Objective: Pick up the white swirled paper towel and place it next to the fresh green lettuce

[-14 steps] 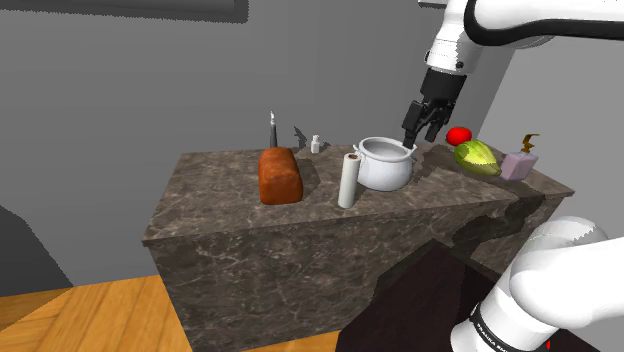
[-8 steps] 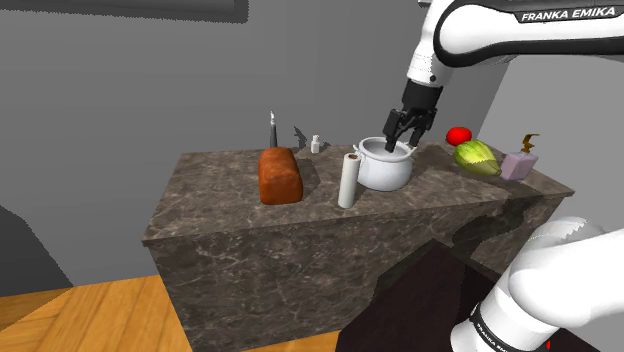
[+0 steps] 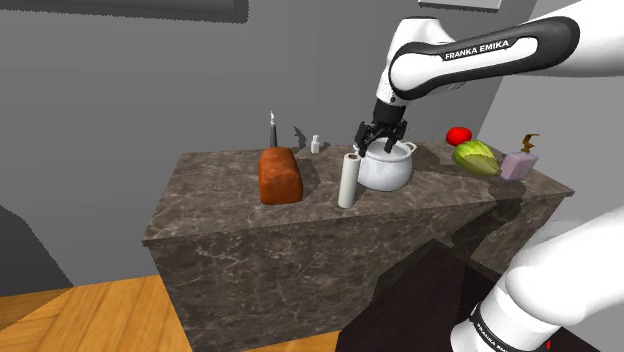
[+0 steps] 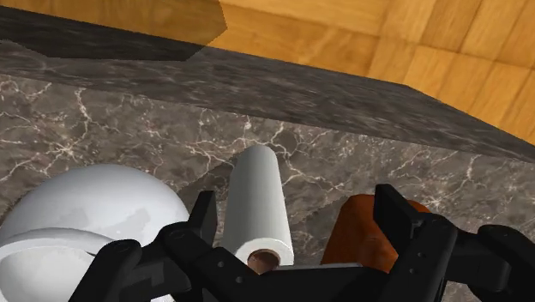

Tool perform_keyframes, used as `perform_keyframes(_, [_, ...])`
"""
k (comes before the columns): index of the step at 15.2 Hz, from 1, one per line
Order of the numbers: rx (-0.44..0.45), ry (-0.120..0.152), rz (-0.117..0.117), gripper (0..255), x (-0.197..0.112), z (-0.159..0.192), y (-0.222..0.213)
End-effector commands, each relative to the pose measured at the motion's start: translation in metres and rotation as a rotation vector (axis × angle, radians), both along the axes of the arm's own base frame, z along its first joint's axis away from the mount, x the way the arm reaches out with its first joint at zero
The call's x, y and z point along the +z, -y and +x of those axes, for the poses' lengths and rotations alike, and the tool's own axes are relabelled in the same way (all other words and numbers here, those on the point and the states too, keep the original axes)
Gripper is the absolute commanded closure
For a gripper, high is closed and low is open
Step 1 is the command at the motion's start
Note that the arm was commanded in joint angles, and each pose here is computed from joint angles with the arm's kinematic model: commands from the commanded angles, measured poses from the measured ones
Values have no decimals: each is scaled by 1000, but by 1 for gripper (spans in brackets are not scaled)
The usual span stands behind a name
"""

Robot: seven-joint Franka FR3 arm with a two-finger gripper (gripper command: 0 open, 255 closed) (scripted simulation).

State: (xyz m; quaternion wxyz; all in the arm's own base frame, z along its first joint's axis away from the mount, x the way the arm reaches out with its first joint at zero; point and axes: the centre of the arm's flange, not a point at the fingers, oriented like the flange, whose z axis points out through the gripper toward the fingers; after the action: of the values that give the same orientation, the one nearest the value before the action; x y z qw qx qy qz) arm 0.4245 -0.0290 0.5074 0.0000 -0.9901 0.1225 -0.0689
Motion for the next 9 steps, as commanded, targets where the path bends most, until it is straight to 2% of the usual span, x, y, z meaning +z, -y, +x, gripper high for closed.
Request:
perform_keyframes(1, [-36,16,-9,0,-14,19,7])
perform_keyframes(7, [-140,55,-37,0,-53,78,27])
perform_keyframes(9, [-146,57,-38,0,-60,82,28])
